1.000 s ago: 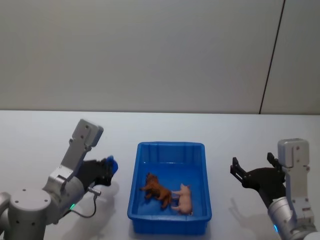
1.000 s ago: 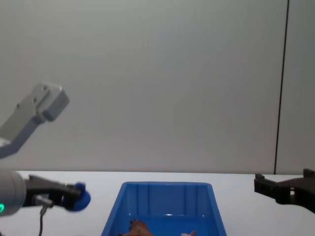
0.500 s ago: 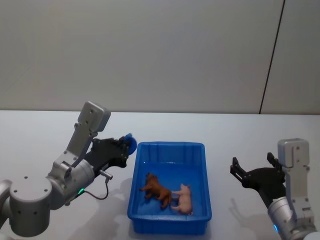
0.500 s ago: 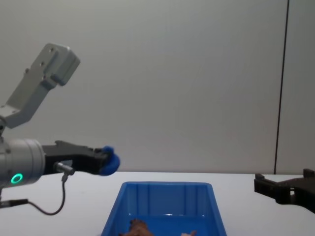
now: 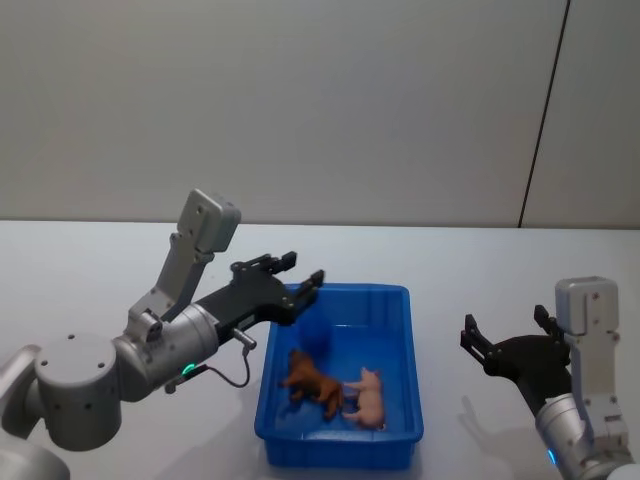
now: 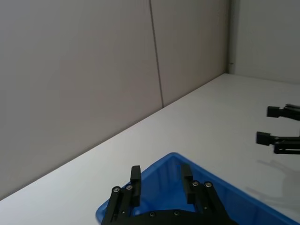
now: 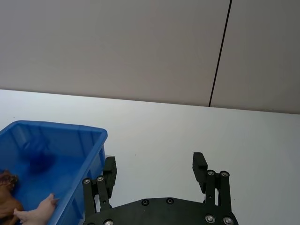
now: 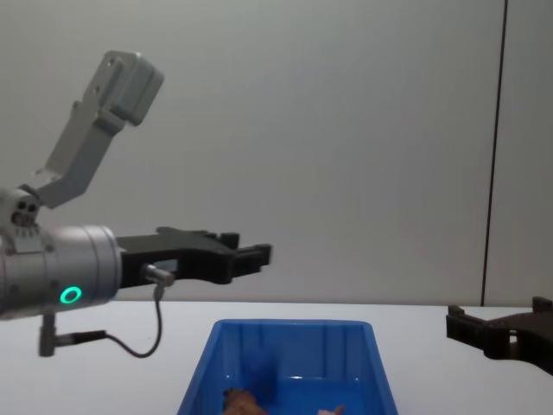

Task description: Pick up the two dolls from the table and place them into the box.

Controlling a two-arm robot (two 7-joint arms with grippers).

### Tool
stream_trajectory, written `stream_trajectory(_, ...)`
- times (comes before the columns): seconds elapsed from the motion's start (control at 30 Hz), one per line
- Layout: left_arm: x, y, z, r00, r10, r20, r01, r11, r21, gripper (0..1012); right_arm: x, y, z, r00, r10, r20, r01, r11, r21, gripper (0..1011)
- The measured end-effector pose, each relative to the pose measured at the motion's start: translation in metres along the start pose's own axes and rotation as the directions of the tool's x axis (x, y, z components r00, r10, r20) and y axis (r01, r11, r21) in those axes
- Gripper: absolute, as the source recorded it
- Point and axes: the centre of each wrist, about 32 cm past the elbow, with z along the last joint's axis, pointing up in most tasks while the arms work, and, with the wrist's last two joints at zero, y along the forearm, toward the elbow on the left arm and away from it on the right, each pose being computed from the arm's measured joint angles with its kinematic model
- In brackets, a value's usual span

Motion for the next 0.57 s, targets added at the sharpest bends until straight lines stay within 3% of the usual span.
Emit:
stream_trajectory(0.13, 0.0013, -0.0054, -0.0010, 0.9988, -0.049, -0.011, 0.048, 0.9985, -0.024, 575, 0.000, 0.000, 0.000, 1.000, 0.000, 0.000, 0.000, 1.000, 0.000, 1001)
stream_trajectory(0.27, 0.0029, -0.0141, -0.0031, 0.9933, -0.112, -0.028, 0.110, 0.9923, -0.056, 736, 0.000, 0.000, 0.000, 1.000, 0.000, 0.000, 0.000, 1.000, 0.000, 1001)
stream_trajectory(0.57, 0.0043, -0.0248, -0.0049, 0.9821, -0.184, -0.041, 0.179, 0.9793, -0.094, 994, 0.000, 0.000, 0.000, 1.000, 0.000, 0.000, 0.000, 1.000, 0.000, 1001)
